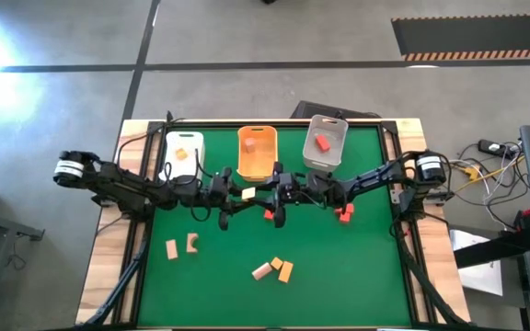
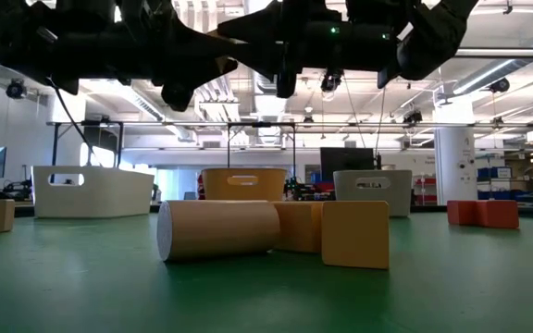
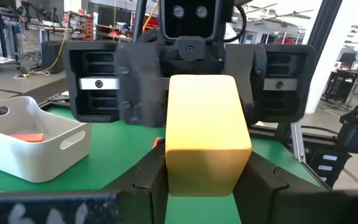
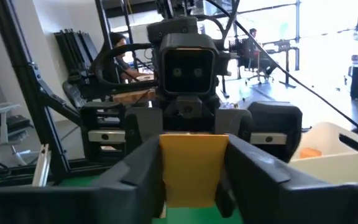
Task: Sort & place blocks by color
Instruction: Put the yellow block into the white bin
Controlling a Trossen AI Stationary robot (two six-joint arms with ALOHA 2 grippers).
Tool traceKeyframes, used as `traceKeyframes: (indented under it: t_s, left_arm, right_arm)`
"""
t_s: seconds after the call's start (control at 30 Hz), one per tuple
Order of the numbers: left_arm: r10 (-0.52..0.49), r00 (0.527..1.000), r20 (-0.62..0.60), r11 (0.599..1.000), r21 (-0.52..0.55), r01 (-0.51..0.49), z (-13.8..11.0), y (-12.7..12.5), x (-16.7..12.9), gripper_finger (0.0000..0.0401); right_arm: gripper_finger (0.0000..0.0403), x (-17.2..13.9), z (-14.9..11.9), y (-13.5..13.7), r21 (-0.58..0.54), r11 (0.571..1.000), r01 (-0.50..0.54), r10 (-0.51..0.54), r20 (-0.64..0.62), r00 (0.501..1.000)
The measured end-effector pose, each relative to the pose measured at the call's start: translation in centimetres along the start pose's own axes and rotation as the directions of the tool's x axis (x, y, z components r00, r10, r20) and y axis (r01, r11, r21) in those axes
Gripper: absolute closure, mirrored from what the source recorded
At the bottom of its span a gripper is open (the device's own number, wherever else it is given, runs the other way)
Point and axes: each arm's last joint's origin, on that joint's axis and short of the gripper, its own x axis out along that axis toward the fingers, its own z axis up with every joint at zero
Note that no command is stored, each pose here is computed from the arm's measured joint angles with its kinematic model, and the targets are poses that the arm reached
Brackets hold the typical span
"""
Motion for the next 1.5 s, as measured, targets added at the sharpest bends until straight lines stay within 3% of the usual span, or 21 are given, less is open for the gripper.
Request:
traceKeyframes:
  t_s: [0.13,0.23,0.33,0.4,0.57,0.63,0.8,0.9,0.97,1.1,1.27,1.5]
  left_arm:
    - [0.088,0.992,-0.086,0.996,-0.001,-0.088,-0.8,0.7,-0.1,0.0285]
    - [0.291,0.938,-0.186,0.954,-0.012,-0.298,-1.3,2.2,-0.8,0.0285]
    - [0.519,0.802,-0.295,0.838,-0.008,-0.545,-1.8,4.0,-2.3,0.0285]
    - [0.616,0.707,-0.347,0.751,-0.013,-0.660,-1.6,5.1,-3.6,0.0285]
    - [0.701,0.559,-0.442,0.616,-0.019,-0.788,0.7,6.6,-6.0,0.0285]
    - [0.736,0.467,-0.489,0.540,0.008,-0.842,1.8,7.0,-7.0,0.0285]
    - [0.776,0.126,-0.619,0.289,0.170,-0.942,3.7,7.7,-10.2,0.0285]
    - [0.733,-0.029,-0.680,0.184,0.238,-0.954,4.0,8.3,-11.4,0.0285]
    - [0.682,-0.075,-0.728,0.176,0.263,-0.949,3.5,8.7,-11.7,0.0285]
    - [0.615,-0.095,-0.783,0.220,0.287,-0.932,2.3,9.2,-11.5,0.0285]
    - [0.585,-0.141,-0.799,0.228,0.329,-0.916,1.4,9.6,-11.1,0.0282]
    - [0.563,-0.185,-0.805,0.238,0.373,-0.897,0.6,9.9,-10.7,0.0201]
  right_arm:
    - [0.0162,-0.2,0.3,-0.1,0.015,0.999,0.037,-0.036,-0.022,0.999]
    - [0.0133,-0.6,0.8,-0.2,0.008,0.991,0.134,-0.133,-0.076,0.988]
    - [0.0124,-1.2,1.3,-0.4,-0.018,0.969,0.246,-0.245,-0.154,0.957]
    - [0.0126,-1.7,1.6,-0.4,-0.022,0.955,0.297,-0.296,-0.192,0.936]
    - [0.0144,-2.3,2.4,-0.2,-0.038,0.940,0.340,-0.340,-0.214,0.916]
    - [0.0152,-2.3,2.6,-0.2,-0.037,0.939,0.341,-0.341,-0.207,0.917]
    - [0.0161,-2.3,2.4,-0.3,-0.038,0.939,0.343,-0.343,-0.214,0.915]
    - [0.0161,-2.2,2.1,-0.3,-0.030,0.938,0.347,-0.344,-0.223,0.912]
    - [0.0161,-2.2,2.0,-0.3,-0.021,0.936,0.350,-0.345,-0.231,0.910]
    - [0.0163,-2.3,1.6,-0.2,-0.001,0.934,0.358,-0.345,-0.262,0.901]
    - [0.0163,-2.6,1.2,0.1,0.058,0.926,0.372,-0.336,-0.320,0.886]
    - [0.0163,-2.9,0.9,0.8,0.113,0.915,0.388,-0.323,-0.374,0.870]
